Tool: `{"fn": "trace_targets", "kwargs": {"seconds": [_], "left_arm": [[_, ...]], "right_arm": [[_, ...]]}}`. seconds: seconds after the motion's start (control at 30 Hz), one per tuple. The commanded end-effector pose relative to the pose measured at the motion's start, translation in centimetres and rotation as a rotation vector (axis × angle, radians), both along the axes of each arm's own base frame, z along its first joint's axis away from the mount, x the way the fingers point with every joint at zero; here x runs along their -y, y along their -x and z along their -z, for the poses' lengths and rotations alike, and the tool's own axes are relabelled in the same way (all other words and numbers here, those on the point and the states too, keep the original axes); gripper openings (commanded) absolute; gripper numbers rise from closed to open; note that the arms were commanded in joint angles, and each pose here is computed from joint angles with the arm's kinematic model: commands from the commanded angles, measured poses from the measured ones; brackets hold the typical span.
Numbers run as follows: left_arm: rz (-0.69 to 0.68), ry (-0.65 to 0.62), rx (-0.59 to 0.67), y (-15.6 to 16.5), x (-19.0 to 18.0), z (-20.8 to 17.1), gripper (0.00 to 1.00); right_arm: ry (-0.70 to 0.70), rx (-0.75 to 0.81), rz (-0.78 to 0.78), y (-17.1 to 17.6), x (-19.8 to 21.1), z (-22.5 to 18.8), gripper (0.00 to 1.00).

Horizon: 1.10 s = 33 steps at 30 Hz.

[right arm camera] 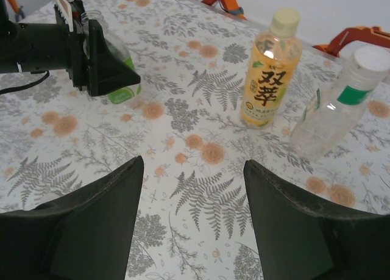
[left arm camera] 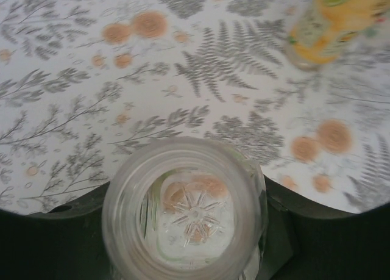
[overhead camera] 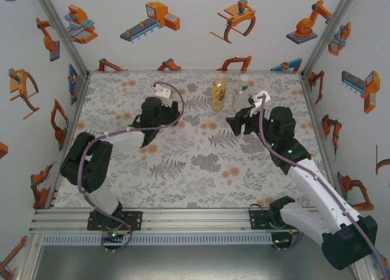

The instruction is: Screw on the bottle caps

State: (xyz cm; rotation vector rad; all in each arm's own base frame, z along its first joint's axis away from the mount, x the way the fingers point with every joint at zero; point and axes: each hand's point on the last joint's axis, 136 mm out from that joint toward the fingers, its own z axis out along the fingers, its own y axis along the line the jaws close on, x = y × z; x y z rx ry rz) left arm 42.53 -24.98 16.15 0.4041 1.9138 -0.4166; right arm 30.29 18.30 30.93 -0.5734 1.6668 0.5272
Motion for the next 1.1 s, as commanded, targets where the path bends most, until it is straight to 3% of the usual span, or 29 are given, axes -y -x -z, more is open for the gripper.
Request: {"fn": "trace_targets", "kwargs": {"seconds": [0.0, 0.07, 0.3, 0.57, 0.77, 1.07], "left_arm": [[0.247, 0.092, 0.0, 3.1, 3.4, -4.9, 0.38], [0.329, 0.127, -0.009, 4.4, 4.3, -6.6, 0.33], [0.687, 0.258, 0.036, 11.3, 6.8, -13.8, 0.33], [0.941, 0.286, 0.136, 18.2, 7.0, -19.4, 0.34], [1.013, 0.264, 0.169, 20.6, 6.9, -21.4, 0.34], [1.047, 0.281, 0.221, 21.1, 7.5, -24.0, 0.37]], "right_arm": [[-0.026, 0.014, -0.088, 1.1, -1.2, -2.3, 0.63], [-0.024, 0.014, -0.136, 1.7, -1.8, -2.5, 0.63], [-0.053, 0.002, -0.304, 3.6, -3.8, -3.5, 0.64], [-0.16, 0.012, -0.577, 6.5, -6.4, -5.0, 0.67], [-0.268, 0.038, -0.739, 7.6, -7.8, -7.0, 0.74], [-0.312, 0.042, -0.911, 7.9, -9.7, -6.1, 0.77]]}}
